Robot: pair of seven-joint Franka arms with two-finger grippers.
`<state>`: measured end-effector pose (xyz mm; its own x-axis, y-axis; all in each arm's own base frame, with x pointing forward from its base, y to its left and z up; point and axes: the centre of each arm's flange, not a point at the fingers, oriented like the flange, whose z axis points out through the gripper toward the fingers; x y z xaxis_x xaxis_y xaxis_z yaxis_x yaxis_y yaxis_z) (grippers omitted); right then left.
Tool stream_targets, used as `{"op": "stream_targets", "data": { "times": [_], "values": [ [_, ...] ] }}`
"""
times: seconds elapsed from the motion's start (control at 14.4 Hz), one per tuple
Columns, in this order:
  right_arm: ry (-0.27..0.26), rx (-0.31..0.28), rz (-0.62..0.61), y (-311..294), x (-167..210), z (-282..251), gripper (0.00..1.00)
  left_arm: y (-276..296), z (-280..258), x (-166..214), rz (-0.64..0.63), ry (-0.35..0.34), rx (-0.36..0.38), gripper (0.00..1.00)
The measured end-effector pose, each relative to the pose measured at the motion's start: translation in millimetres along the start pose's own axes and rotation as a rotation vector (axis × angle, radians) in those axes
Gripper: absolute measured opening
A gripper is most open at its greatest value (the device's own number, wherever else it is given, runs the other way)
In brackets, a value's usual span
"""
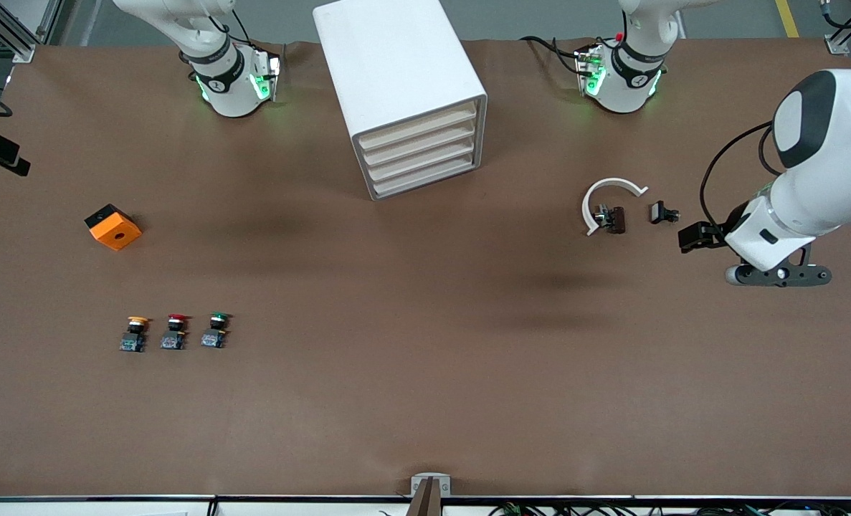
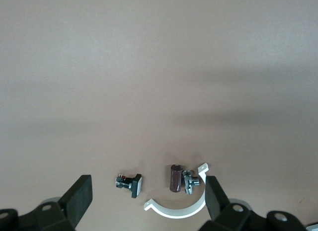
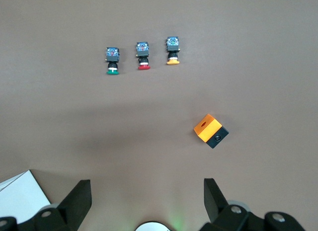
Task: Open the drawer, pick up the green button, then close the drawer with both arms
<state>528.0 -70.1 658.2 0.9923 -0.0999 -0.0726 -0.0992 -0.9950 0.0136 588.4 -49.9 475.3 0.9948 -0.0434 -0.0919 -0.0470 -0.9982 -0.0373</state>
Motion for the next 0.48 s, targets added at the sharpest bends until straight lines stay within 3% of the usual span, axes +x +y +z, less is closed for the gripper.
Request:
{"op": "stream_targets", "data": {
  "times": [0.48],
  "values": [
    [-0.019,0.009,-0.002,0.7,-19.4,6.5,1.00,-5.5,-11.3,-24.8,0.045,0.010,0.025,1.00]
  ]
}}
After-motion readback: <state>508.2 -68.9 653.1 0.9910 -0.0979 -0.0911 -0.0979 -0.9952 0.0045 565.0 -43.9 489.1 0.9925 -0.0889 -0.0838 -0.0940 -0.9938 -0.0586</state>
